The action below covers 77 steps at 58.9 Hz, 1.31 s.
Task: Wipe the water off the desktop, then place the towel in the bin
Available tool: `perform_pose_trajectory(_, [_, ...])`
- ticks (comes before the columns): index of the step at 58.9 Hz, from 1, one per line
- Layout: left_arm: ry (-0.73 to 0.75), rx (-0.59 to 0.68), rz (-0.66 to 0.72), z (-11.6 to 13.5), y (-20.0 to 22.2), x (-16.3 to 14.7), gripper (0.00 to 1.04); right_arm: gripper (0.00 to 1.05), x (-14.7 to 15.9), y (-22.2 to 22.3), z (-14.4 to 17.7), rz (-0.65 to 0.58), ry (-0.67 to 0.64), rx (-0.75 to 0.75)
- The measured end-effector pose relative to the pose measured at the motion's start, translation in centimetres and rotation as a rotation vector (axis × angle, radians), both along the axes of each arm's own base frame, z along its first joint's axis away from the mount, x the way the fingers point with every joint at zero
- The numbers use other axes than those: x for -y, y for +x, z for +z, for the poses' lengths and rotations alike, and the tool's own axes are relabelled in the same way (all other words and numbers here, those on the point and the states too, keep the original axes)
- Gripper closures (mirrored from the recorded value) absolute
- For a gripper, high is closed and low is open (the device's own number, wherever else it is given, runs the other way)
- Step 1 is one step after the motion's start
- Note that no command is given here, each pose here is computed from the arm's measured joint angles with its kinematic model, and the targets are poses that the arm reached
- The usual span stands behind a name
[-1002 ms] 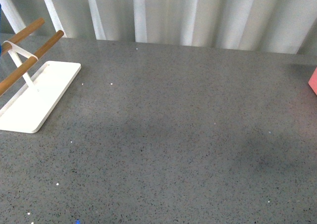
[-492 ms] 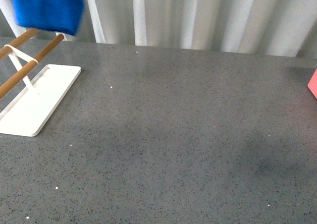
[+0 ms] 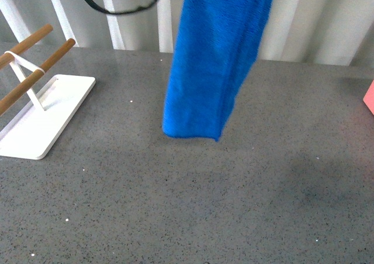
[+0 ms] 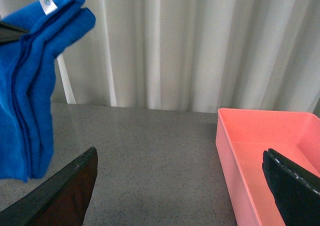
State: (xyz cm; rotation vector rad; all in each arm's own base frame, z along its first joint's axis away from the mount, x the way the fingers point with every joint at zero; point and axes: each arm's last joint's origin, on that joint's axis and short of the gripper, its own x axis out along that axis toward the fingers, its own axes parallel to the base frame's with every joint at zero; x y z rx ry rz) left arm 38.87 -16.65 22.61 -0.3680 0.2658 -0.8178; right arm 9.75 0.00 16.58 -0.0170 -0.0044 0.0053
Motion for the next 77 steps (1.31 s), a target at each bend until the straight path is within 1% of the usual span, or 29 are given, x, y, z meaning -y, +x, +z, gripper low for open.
perform_pose_trajectory(4, [-0.032, -0.023, -0.038, -1.7, -0.8, 1.6, 0.99, 0.07, 0.0, 0.0, 0.0, 0.000, 0.000, 0.000])
perform_pose_trajectory(12, [-0.124, -0.061, -0.099, -3.6, -1.8, 4.3, 0.99, 0.07, 0.0, 0.0, 0.0, 0.000, 0.000, 0.000])
perform_pose_trajectory(21, [-0.194, -0.079, -0.137, -3.9, -2.5, 5.7, 0.99, 0.07, 0.0, 0.0, 0.0, 0.000, 0.000, 0.000])
perform_pose_trajectory(30, [-0.237, -0.087, -0.151, -3.9, -2.8, 6.2, 0.99, 0.07, 0.0, 0.0, 0.0, 0.000, 0.000, 0.000])
perform_pose_trajectory(32, [-0.242, -0.092, -0.152, -3.9, -2.8, 6.3, 0.99, 0.07, 0.0, 0.0, -0.1, 0.032, 0.008, -0.032])
perform_pose_trajectory(33, [-0.243, -0.097, -0.153, -4.0, -2.8, 6.4, 0.99, 0.07, 0.0, 0.0, 0.0, 0.074, 0.021, -0.077])
perform_pose_trajectory(34, [-0.244, -0.101, -0.152, -4.1, -2.8, 6.4, 0.99, 0.07, 0.1, 0.0, 0.0, 0.114, 0.040, -0.161])
perform_pose_trajectory(36, [-0.246, -0.104, -0.150, -4.1, -2.8, 6.4, 0.99, 0.07, 0.2, 0.0, 0.2, 0.187, 0.071, -0.240])
perform_pose_trajectory(37, [-0.246, -0.105, -0.151, -4.2, -2.8, 6.4, 0.99, 0.07, 0.3, 0.1, 0.2, 0.188, 0.077, -0.255])
perform_pose_trajectory(39, [-0.246, -0.106, -0.153, -4.2, -2.9, 6.5, 0.99, 0.07, 0.6, 0.2, 0.6, 0.225, 0.096, -0.277])
perform_pose_trajectory(42, [-0.247, -0.108, -0.157, -4.1, -2.9, 6.6, 0.99, 0.07, 0.9, 0.5, 1.3, 0.234, 0.095, -0.262])
perform_pose_trajectory(45, [-0.248, -0.107, -0.157, -4.1, -3.0, 6.6, 0.99, 0.07, 1.5, 1.0, 2.8, 0.237, 0.076, -0.212])
perform_pose_trajectory(50, [-0.249, -0.105, -0.159, -4.1, -3.0, 6.6, 0.99, 0.07, 2.7, 2.9, 5.6, 0.210, -0.007, -0.122])
perform_pose_trajectory(56, [-0.249, -0.107, -0.160, -4.2, -3.1, 6.7, 0.99, 0.07, 3.5, 5.7, 6.6, 0.243, -0.048, -0.119])
perform_pose_trajectory(58, [-0.249, -0.109, -0.159, -4.2, -3.1, 6.7, 0.99, 0.07, 3.6, 6.6, 6.5, 0.260, -0.054, -0.137])
perform_pose_trajectory(63, [-0.260, -0.118, -0.160, -4.0, -3.1, 6.7, 0.99, 0.07, 3.3, 8.6, 5.1, 0.338, -0.083, -0.214])
perform_pose_trajectory(67, [-0.265, -0.130, -0.159, -3.7, -3.3, 6.8, 0.99, 0.07, 2.3, 10.3, 3.0, 0.458, -0.105, -0.285])
perform_pose_trajectory(69, [-0.271, -0.135, -0.161, -3.6, -3.4, 6.9, 0.99, 0.07, 1.9, 10.7, 2.3, 0.492, -0.116, -0.312])
perform_pose_trajectory(73, [-0.282, -0.137, -0.168, -3.2, -3.5, 7.0, 0.99, 0.07, 0.9, 11.2, 1.2, 0.561, -0.160, -0.335])
perform_pose_trajectory(77, [-0.289, -0.135, -0.172, -2.9, -3.6, 7.1, 0.99, 0.07, 0.3, 11.6, 0.7, 0.589, -0.180, -0.337])
